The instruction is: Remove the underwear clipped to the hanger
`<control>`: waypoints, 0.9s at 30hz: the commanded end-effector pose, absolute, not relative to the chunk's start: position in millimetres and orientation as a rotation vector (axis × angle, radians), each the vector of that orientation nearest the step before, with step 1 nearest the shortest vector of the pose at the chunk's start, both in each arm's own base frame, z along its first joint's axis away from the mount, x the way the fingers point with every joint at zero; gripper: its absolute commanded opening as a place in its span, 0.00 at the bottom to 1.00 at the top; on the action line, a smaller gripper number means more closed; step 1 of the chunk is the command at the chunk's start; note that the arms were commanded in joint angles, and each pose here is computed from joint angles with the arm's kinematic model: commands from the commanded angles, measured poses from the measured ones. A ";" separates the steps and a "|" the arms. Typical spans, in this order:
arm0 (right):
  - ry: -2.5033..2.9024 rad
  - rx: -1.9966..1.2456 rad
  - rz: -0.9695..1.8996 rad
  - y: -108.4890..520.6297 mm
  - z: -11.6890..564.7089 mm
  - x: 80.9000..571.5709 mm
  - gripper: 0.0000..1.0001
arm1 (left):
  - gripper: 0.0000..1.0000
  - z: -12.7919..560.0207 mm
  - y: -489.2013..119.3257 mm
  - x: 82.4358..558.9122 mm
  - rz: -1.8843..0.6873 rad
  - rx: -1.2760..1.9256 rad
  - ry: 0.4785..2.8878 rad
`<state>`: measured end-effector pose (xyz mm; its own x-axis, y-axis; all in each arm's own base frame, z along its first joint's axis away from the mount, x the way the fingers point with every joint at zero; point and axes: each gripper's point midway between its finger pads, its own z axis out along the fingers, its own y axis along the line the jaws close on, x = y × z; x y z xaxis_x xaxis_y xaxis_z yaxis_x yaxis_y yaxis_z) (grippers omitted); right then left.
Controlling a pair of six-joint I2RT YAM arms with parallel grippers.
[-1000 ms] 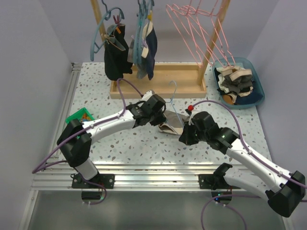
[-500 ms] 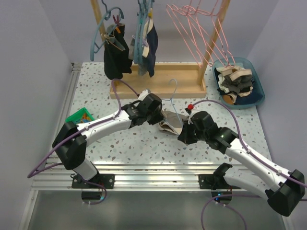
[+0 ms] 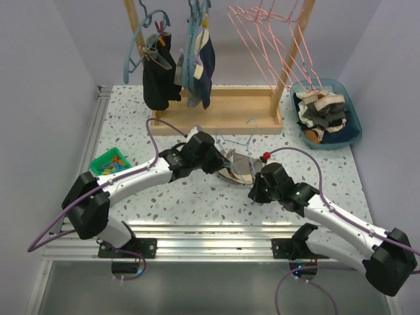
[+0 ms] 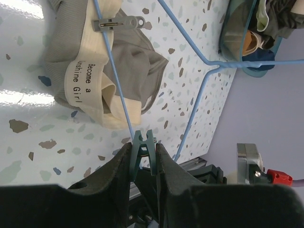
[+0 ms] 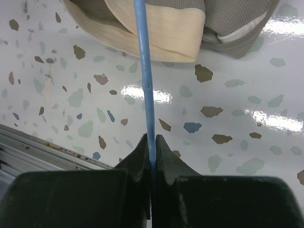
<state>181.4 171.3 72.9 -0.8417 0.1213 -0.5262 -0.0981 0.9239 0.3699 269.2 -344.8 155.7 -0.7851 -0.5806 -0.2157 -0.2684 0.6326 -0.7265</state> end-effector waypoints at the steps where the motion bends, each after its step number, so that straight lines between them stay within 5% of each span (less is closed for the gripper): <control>1: 2.456 0.113 0.470 161.6 82.1 194.3 0.00 | 0.00 194.0 -347.9 273.0 -1.067 -0.645 2.347; 8: 2.439 0.034 0.475 150.0 107.4 178.8 0.00 | 0.00 167.0 -201.0 271.6 -0.537 -0.774 2.320; 16: 2.471 -0.039 0.497 144.7 115.9 160.8 0.00 | 0.00 210.3 -15.6 258.2 -0.085 -1.020 2.069; 27: 2.483 -0.118 0.557 153.7 123.3 154.9 0.00 | 0.00 162.0 68.8 248.7 0.214 -1.191 2.063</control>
<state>153.9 146.9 107.2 -0.8352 0.0590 -0.5468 -0.1590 0.9258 0.3428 248.9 56.3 168.5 -0.2677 -0.7202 -0.6401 -0.8030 0.5339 -0.2648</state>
